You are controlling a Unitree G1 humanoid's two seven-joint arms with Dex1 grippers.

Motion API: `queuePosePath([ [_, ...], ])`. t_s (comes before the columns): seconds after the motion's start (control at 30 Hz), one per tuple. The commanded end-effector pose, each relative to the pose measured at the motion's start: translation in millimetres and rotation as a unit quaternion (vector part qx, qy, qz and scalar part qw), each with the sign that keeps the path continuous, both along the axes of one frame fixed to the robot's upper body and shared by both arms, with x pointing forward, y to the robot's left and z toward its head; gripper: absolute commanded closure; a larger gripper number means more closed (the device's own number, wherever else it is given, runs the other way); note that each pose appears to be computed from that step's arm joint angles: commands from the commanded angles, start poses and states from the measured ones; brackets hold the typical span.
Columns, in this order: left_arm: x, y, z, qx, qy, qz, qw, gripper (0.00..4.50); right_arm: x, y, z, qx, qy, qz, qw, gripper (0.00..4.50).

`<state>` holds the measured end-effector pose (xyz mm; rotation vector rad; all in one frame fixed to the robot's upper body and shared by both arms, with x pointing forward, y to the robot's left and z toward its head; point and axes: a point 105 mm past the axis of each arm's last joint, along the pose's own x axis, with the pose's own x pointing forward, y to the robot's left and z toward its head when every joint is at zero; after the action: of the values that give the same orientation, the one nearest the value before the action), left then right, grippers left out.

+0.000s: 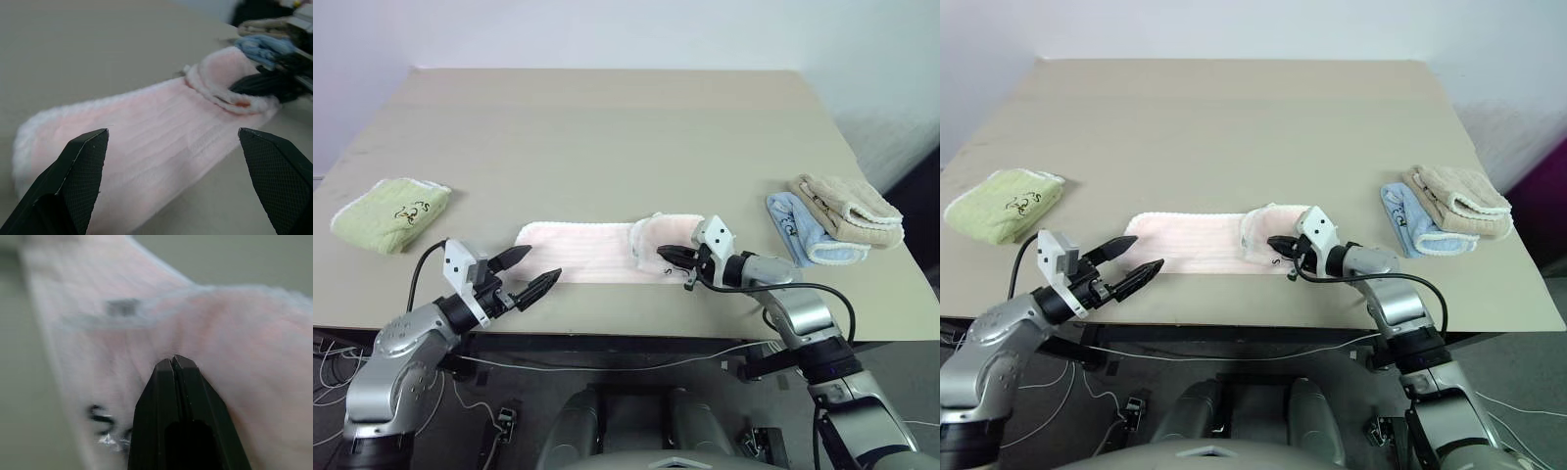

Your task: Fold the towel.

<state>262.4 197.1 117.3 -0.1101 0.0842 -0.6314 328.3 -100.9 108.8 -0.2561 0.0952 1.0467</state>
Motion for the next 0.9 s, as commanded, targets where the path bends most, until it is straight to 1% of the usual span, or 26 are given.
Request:
queuePosePath([
  [0.03, -8.6, 1.2, 9.1, -0.04, 0.011, 0.053, 0.998, 0.05, -8.8, -1.7, 49.0, 0.028, -0.061, 0.039, 0.997, 4.46],
  [0.1, -14.0, 1.0, 8.3, -0.092, 0.029, 0.086, 0.992, 0.02, -10.7, -4.1, 58.4, 0.022, -0.071, 0.05, 0.996, 4.49],
  [0.17, -17.2, 0.3, 9.4, -0.12, 0.038, 0.101, 0.987, 0.02, -11.1, -5.3, 62.0, 0.018, -0.074, 0.055, 0.996, 4.49],
  [0.27, -22.0, -1.8, 5.8, -0.197, 0.069, 0.141, 0.968, 0.02, -3.0, -7.3, 66.3, 0.008, -0.084, 0.052, 0.995, 4.49],
  [0.33, -21.4, -1.9, 2.8, -0.224, 0.087, 0.161, 0.957, 0.02, -0.2, -6.9, 67.2, 0.006, -0.086, 0.053, 0.995, 4.49],
  [0.43, -13.1, 1.4, -14.5, -0.273, 0.145, 0.221, 0.925, 0.02, 3.7, -5.6, 69.7, 0.001, -0.094, 0.056, 0.994, 4.49],
  [0.53, -6.9, 0.2, -25.9, -0.289, 0.183, 0.251, 0.905, 0.02, 5.9, -6.3, 73.0, 0.001, -0.1, 0.056, 0.993, 4.49],
  [0.63, 0.9, -2.7, -31.9, -0.306, 0.206, 0.265, 0.891, 0.02, 8.0, -9.6, 74.4, -0.003, -0.105, 0.05, 0.993, 4.49],
  [0.9, 18.1, -13.9, -36.6, -0.333, 0.251, 0.262, 0.87, 0.02, 5.5, -12.7, 75.4, -0.004, -0.112, 0.037, 0.993, 4.49],
])
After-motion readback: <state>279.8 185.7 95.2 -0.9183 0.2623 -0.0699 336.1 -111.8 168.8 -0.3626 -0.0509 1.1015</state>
